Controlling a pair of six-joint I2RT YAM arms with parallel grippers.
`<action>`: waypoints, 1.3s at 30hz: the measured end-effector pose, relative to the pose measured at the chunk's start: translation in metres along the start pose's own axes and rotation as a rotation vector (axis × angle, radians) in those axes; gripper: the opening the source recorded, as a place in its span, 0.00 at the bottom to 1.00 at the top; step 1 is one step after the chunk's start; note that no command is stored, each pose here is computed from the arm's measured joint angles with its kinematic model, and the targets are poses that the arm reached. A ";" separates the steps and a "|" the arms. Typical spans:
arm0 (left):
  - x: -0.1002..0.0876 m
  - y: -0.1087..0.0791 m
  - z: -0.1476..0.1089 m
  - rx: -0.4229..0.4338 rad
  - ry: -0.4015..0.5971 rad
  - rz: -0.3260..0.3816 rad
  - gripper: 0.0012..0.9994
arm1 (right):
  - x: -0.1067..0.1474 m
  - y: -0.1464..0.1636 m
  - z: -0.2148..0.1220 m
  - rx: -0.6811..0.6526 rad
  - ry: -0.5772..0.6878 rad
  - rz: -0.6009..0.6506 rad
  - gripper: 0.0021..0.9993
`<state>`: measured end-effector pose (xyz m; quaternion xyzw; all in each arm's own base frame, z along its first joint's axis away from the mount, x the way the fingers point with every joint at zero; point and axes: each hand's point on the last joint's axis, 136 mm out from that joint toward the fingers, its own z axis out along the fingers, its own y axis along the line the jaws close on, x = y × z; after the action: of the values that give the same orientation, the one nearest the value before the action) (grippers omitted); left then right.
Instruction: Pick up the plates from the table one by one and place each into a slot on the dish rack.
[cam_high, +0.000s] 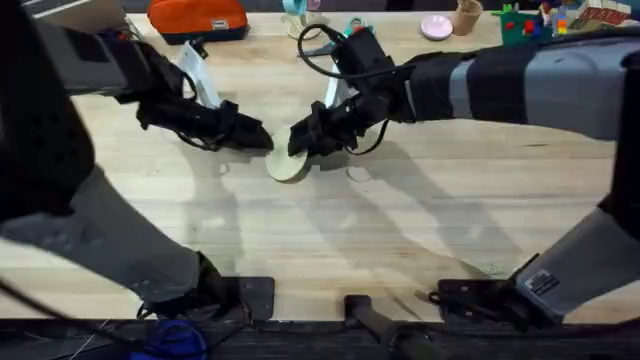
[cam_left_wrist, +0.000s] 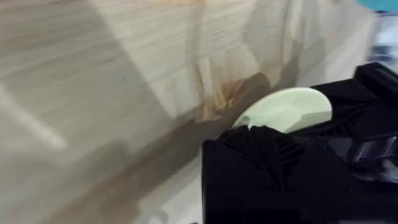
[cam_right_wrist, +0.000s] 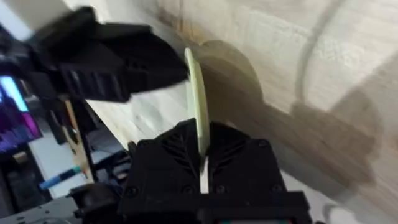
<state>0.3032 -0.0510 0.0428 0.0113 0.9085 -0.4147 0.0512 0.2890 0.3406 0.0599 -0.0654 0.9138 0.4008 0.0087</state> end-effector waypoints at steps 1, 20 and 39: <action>0.000 -0.001 -0.005 -0.030 -0.004 0.013 0.04 | 0.002 0.000 -0.002 0.005 0.003 -0.012 0.06; 0.030 -0.066 -0.105 -0.421 -0.202 0.200 0.04 | 0.004 -0.009 -0.090 0.395 -0.091 -0.355 0.03; 0.042 -0.066 -0.126 -0.550 -0.252 0.166 0.04 | -0.020 0.007 -0.221 0.776 -0.451 -0.582 0.03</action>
<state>0.2462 -0.0002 0.1705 0.0198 0.9691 -0.1460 0.1981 0.3159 0.1852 0.2164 -0.2206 0.9143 0.0185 0.3391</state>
